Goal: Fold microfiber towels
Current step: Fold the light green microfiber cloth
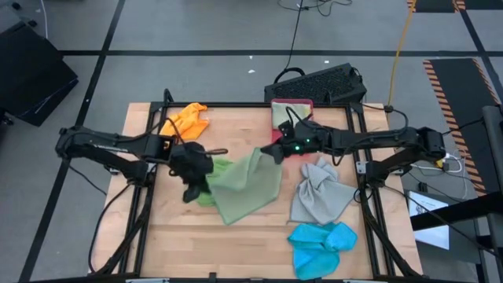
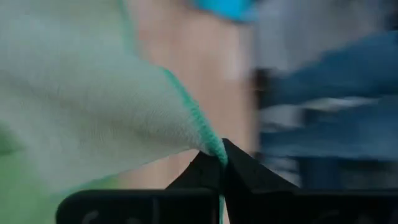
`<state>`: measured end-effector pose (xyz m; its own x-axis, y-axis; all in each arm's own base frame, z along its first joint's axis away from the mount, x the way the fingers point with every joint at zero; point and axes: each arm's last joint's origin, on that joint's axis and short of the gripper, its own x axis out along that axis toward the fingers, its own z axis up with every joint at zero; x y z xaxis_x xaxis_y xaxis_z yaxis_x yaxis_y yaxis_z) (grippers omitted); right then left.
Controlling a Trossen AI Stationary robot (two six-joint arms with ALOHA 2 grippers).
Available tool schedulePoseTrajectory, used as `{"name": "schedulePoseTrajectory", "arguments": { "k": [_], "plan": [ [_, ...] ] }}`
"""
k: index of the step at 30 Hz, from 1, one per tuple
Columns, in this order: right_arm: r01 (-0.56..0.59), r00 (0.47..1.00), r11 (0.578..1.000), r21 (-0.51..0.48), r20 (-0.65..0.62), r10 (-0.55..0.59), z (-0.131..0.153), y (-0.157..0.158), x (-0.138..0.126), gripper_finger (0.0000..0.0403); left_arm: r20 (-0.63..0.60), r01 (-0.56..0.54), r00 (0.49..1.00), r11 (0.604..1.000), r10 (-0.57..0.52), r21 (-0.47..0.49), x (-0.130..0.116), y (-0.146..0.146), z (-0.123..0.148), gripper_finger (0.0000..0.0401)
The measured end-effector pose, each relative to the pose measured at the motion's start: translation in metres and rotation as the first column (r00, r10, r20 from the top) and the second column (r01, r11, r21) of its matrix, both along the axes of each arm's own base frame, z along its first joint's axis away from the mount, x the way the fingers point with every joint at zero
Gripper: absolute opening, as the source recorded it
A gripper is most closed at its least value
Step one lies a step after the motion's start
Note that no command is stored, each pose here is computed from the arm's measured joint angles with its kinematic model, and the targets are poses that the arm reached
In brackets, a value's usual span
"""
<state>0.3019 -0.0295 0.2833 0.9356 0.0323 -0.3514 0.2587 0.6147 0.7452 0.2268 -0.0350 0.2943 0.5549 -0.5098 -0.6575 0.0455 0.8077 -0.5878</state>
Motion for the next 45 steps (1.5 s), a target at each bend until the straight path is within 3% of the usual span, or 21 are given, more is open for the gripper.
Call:
{"name": "schedulePoseTrajectory", "arguments": {
  "k": [3,5,7,9,12,15,21,27,32,36,39,45],
  "plan": [
    [-0.2,0.979,0.973,0.118,0.062,0.193,0.008,0.012,-0.002,0.0,0.08,0.096,0.993,0.987,-0.086,-0.132,0.004,-0.017,0.01,0.0007],
    [-0.318,0.948,0.927,0.2,0.099,0.303,0.014,0.021,-0.005,0.0,0.111,0.126,0.987,0.985,-0.113,-0.119,0.004,-0.025,0.012,0.0009],
    [-0.408,0.912,0.873,0.267,0.154,0.38,0.022,0.031,-0.007,0.0,0.087,0.096,0.992,0.995,-0.094,-0.019,0.001,-0.028,0.007,0.0007],
    [-0.465,0.884,0.833,0.3,0.205,0.42,0.031,0.04,-0.01,0.0,0.014,0.012,1.0,0.989,-0.015,0.148,-0.005,-0.024,-0.002,0.0004],
    [-0.498,0.861,0.812,0.303,0.285,0.422,0.044,0.049,-0.014,0.0,-0.029,-0.121,0.989,0.909,0.144,0.399,-0.005,-0.013,-0.02,0.0008],
    [-0.457,0.88,0.833,0.313,0.292,0.374,0.046,0.05,-0.015,0.0,-0.039,-0.166,0.976,0.847,0.214,0.504,-0.006,-0.001,-0.046,0.0012],
    [-0.186,0.977,0.943,0.278,0.159,0.145,0.03,0.041,-0.01,0.0,-0.04,-0.24,0.956,0.858,0.289,0.453,-0.001,0.017,-0.096,0.0006],
    [0.009,1.0,0.98,0.2,0.012,-0.012,0.012,0.029,-0.009,0.0,-0.063,-0.28,0.938,0.85,0.342,0.445,-0.003,0.025,-0.102,0.0065],
    [0.016,1.0,0.983,0.182,-0.018,-0.013,0.009,0.027,-0.009,0.0,-0.149,-0.206,0.94,0.858,0.307,0.471,-0.013,0.024,-0.108,0.0142],
    [-0.011,1.0,0.981,0.192,-0.022,0.015,0.008,0.028,-0.009,0.0,-0.162,-0.134,0.956,0.854,0.245,0.503,-0.02,0.024,-0.132,0.0177],
    [-0.024,0.999,0.98,0.196,-0.021,0.029,0.008,0.028,-0.01,0.0,-0.115,-0.159,0.961,0.843,0.251,0.513,-0.019,0.032,-0.151,0.0174],
    [-0.035,0.999,0.978,0.208,-0.012,0.038,0.009,0.029,-0.009,0.0,-0.17,-0.248,0.888,0.755,0.428,0.606,-0.021,0.064,-0.175,0.0125]
  ]
}}
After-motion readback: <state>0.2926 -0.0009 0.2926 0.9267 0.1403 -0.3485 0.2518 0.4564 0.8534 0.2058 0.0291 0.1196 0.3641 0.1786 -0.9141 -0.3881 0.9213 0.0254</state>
